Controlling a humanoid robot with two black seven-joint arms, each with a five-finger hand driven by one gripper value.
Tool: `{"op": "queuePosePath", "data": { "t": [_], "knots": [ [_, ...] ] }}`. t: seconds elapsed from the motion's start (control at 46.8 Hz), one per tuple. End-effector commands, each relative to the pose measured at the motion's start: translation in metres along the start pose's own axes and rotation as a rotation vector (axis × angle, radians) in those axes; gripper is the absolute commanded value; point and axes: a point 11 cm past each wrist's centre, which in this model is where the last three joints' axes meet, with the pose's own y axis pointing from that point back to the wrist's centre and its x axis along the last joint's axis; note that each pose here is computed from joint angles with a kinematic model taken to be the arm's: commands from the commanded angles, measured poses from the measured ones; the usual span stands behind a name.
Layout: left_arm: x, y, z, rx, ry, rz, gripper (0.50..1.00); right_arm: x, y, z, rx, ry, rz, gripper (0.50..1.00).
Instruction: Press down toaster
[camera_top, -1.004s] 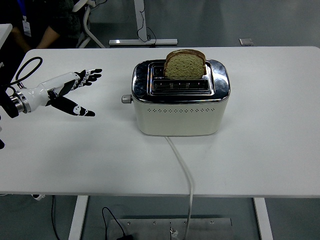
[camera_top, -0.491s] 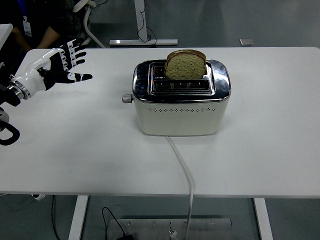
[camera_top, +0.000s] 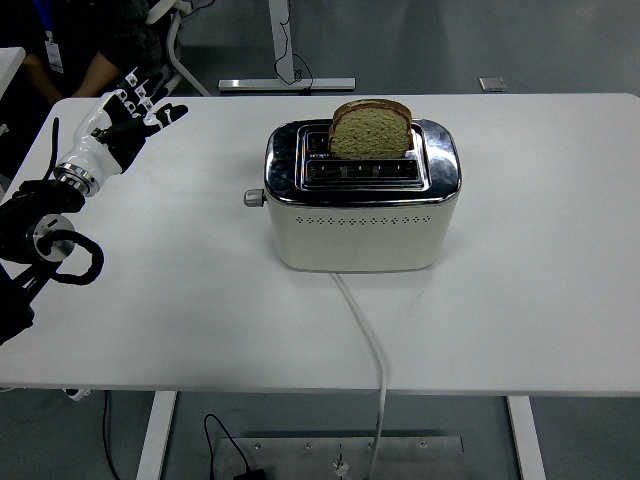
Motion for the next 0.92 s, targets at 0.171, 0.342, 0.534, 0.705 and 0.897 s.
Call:
{"op": "queuePosePath", "data": {
  "t": [0.171, 0.342, 0.534, 0.705, 0.897],
  "knots": [
    [0.011, 0.001, -0.008, -0.008, 0.123, 0.066, 1.0, 0.0, 0.0, 0.0, 0.0, 0.0, 0.001, 0.998],
    [0.016, 0.002, -0.024, 0.006, 0.174, 0.105, 1.0, 0.0, 0.0, -0.001, 0.001, 0.003, -0.001, 0.998],
    [0.012, 0.0, -0.022, -0.024, 0.226, 0.085, 1.0, 0.0, 0.0, -0.002, 0.002, 0.002, -0.001, 0.998],
    [0.01, 0.0, -0.019, -0.037, 0.241, 0.052, 1.0, 0.0, 0.0, -0.003, 0.003, 0.004, 0.0, 0.998],
    [0.01, 0.001, -0.018, -0.048, 0.24, 0.042, 1.0, 0.0, 0.0, -0.003, 0.003, 0.002, 0.001, 0.998]
  ]
}}
